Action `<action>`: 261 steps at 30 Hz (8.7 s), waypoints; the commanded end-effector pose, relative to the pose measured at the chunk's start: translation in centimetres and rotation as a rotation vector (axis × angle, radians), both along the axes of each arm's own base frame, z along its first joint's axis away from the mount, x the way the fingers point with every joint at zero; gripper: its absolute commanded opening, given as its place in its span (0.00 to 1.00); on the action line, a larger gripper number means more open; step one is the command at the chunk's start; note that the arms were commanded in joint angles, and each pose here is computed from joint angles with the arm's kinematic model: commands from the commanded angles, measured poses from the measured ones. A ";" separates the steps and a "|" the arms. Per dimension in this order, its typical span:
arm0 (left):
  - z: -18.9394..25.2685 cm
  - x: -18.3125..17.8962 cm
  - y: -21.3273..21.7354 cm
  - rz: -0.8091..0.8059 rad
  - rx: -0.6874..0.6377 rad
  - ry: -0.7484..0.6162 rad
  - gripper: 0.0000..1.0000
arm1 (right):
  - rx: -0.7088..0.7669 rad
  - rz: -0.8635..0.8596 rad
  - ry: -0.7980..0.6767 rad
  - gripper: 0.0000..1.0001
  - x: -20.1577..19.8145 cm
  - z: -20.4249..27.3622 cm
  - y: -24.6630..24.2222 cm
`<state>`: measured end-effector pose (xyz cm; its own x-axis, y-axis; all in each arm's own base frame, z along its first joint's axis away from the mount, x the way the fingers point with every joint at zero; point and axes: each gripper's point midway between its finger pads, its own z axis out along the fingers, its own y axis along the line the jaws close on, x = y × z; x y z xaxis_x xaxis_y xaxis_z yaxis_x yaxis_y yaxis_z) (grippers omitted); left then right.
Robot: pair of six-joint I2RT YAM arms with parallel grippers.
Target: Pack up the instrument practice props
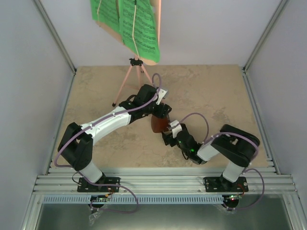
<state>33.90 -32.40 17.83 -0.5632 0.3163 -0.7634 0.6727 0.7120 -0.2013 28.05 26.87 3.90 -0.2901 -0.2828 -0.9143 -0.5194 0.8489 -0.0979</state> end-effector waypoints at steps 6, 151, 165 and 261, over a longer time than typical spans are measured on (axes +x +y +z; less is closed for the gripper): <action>3.2 -1.1 0.8 0.000 -0.037 -0.074 0.94 | 0.220 -0.021 0.006 0.94 -2.5 5.1 -3.0; 6.8 7.0 17.8 0.511 0.051 -0.310 0.99 | 0.139 -0.734 0.120 0.98 22.4 12.0 -16.9; 0.7 9.2 20.1 0.474 0.092 -0.164 0.99 | 0.247 -0.176 -0.069 0.98 10.8 22.4 -12.6; -2.1 -2.1 6.3 0.610 -0.124 -0.035 0.00 | 0.490 -0.063 0.001 0.98 0.7 22.0 -12.9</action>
